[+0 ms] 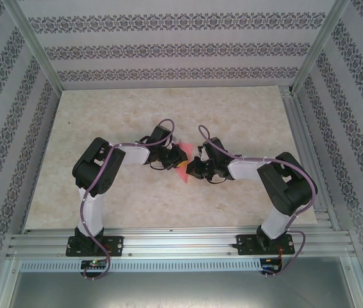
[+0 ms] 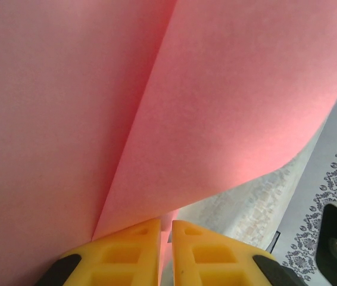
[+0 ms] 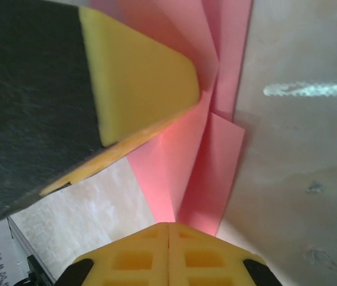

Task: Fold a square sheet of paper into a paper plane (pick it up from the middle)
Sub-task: Fourth fold the wing at the center of the table.

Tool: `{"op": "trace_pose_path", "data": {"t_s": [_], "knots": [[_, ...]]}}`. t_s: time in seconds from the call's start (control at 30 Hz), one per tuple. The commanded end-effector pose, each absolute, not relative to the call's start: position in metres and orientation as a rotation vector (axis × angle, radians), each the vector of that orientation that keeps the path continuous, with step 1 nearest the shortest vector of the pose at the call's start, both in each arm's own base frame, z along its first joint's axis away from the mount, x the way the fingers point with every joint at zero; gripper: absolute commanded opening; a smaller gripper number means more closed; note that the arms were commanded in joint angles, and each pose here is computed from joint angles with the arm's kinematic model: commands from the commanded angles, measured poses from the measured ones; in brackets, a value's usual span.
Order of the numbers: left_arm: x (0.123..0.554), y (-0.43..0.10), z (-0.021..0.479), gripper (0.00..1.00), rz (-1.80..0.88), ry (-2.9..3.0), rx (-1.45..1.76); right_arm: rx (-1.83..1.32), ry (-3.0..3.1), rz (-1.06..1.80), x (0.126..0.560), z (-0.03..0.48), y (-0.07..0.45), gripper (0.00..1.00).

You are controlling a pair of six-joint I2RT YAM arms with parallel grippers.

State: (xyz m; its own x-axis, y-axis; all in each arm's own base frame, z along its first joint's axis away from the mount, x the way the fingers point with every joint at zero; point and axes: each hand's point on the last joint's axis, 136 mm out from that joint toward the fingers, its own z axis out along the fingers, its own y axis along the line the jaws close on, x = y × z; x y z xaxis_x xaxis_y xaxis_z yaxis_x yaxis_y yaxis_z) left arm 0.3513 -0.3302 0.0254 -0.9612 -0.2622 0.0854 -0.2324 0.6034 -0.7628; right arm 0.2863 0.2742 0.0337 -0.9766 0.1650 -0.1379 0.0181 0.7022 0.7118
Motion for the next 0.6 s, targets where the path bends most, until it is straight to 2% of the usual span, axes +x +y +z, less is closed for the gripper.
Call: {"op": "trace_pose_path", "data": {"t_s": [0.0, 0.33, 0.57], "knots": [[0.349, -0.334, 0.021, 0.16, -1.306, 2.797, -0.381, 0.097, 2.643, 1.202, 0.297, 0.052, 0.289, 0.05], [0.349, -0.335, 0.023, 0.16, -1.316, 2.794, -0.375, 0.135, 2.703, 1.199, 0.298, 0.029, 0.293, 0.06], [0.351, -0.337, 0.027, 0.16, -1.325, 2.788, -0.356, 0.184, 2.754, 1.093, 0.292, 0.01, 0.271, 0.08]]}}
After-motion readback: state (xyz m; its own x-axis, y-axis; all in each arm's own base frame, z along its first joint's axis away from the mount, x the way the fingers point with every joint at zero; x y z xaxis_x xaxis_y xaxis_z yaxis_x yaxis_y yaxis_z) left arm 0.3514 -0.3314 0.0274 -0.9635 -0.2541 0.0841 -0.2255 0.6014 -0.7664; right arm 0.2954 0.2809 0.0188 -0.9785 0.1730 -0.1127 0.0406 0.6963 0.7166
